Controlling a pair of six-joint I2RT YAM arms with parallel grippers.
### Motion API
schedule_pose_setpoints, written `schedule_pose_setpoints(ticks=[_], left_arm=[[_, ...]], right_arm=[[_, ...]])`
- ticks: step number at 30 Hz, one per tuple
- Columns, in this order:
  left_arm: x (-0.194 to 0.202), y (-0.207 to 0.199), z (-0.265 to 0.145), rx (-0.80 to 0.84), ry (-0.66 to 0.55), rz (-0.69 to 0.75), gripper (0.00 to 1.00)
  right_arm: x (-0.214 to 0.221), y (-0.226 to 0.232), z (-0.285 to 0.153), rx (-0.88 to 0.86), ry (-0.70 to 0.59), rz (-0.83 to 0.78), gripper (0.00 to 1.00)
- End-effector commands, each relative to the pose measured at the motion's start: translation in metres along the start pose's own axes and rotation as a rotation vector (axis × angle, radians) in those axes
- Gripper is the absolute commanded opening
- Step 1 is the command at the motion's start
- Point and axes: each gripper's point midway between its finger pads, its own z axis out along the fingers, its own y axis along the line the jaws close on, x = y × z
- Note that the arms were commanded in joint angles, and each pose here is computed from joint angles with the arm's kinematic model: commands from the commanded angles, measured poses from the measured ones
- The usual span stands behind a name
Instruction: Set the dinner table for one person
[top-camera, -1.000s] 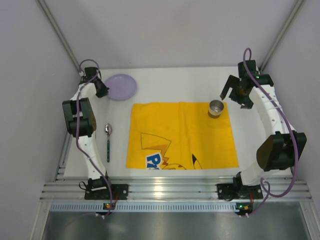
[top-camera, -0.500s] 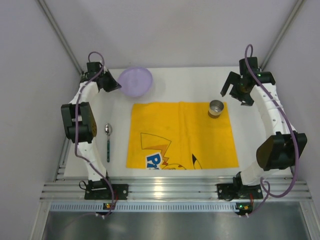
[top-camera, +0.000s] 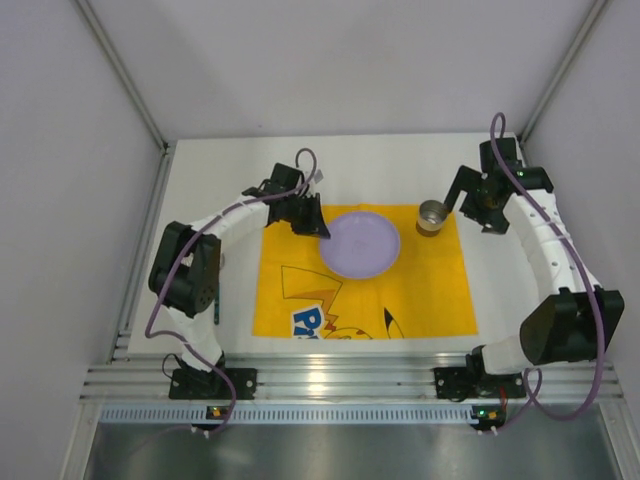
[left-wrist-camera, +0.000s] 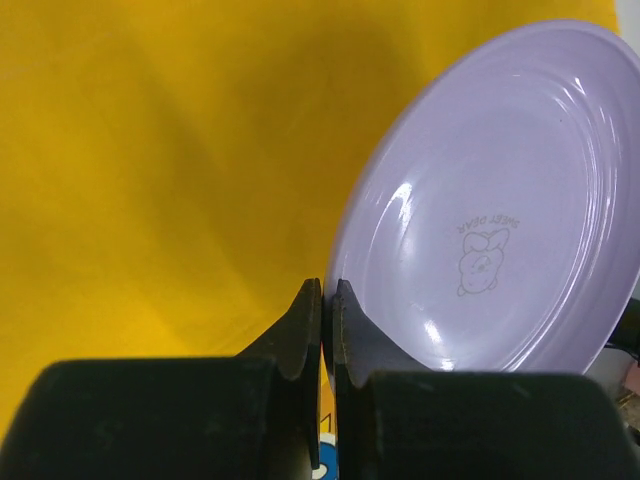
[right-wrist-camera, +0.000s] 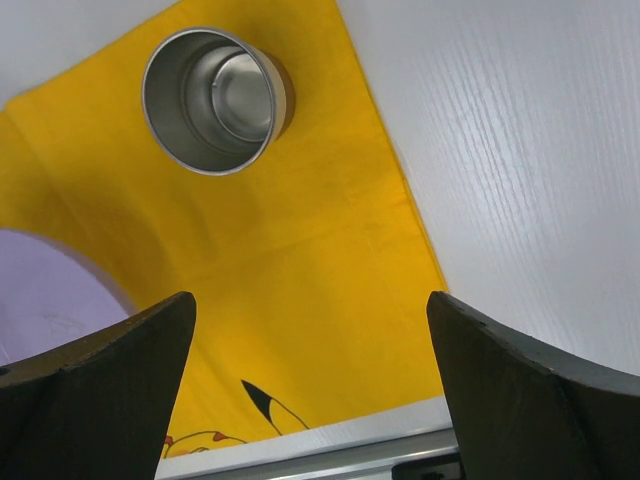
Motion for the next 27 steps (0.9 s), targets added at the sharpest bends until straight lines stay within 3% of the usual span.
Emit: schedule_pose_setpoints(ticks=[1, 12, 15, 17, 18, 23, 27], left_arm=[[-0.012, -0.007, -0.004, 0.018, -0.054, 0.023, 0.00], [0.059, 0.016, 0.033, -0.092, 0.128, 0.052, 0.00], [0.070, 0.026, 0.031, -0.153, 0.148, 0.031, 0.33], [0.067, 0.027, 0.025, -0.176, 0.124, 0.032, 0.84], [0.067, 0.031, 0.022, -0.204, 0.115, 0.028, 0.98], [0.047, 0.034, -0.004, -0.309, 0.051, 0.041, 0.98], [0.012, 0.041, -0.047, -0.420, -0.070, 0.014, 0.98]], right_arm=[[-0.006, -0.003, -0.016, -0.035, -0.069, 0.011, 1.00], [0.015, -0.013, -0.011, -0.024, -0.042, -0.008, 1.00], [0.016, -0.012, -0.009, -0.029, -0.037, -0.011, 1.00], [0.015, -0.011, -0.009, -0.032, -0.038, -0.010, 1.00], [0.015, -0.011, -0.008, -0.034, -0.035, -0.012, 1.00], [0.014, -0.009, -0.008, -0.037, -0.033, -0.014, 1.00], [0.014, -0.009, -0.010, -0.039, -0.037, -0.017, 1.00]])
